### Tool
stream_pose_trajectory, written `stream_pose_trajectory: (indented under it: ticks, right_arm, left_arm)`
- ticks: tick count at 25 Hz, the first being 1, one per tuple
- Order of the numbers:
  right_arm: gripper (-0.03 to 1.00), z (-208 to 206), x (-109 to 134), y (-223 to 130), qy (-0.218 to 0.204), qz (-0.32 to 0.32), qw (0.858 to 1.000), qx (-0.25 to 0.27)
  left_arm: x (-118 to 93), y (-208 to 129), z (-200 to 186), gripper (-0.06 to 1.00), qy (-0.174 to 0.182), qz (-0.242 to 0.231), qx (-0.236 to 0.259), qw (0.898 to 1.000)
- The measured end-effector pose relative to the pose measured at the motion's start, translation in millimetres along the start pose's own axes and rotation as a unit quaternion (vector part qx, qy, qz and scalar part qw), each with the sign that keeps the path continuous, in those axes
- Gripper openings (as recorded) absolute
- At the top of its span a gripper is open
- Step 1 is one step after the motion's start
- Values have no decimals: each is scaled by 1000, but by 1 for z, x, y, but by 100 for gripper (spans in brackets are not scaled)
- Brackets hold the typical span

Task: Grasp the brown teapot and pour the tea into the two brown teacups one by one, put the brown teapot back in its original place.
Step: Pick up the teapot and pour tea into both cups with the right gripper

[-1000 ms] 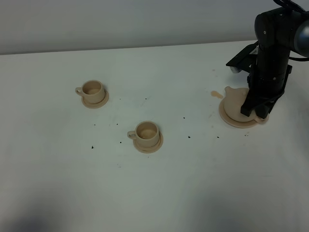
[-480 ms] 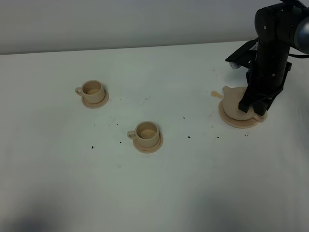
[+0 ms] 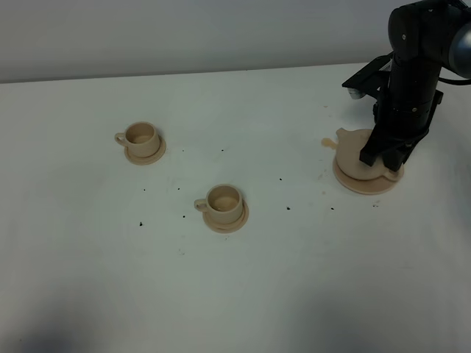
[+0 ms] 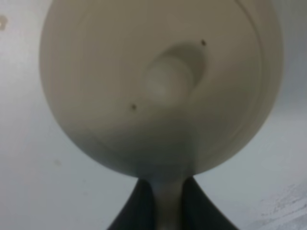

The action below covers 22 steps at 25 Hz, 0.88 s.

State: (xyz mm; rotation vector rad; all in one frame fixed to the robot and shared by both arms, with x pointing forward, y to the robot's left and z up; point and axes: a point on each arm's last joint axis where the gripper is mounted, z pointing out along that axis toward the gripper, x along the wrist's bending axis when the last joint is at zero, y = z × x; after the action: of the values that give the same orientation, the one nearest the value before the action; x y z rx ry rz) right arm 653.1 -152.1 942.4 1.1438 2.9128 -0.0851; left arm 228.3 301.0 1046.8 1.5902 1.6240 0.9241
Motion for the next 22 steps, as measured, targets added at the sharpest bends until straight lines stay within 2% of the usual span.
stream_pose_trajectory:
  ticks: [22]
  right_arm:
    - [12,-14,0,-1,-8,18,1000,-22]
  left_arm:
    - [0,0,0,38,0,0,0,1000]
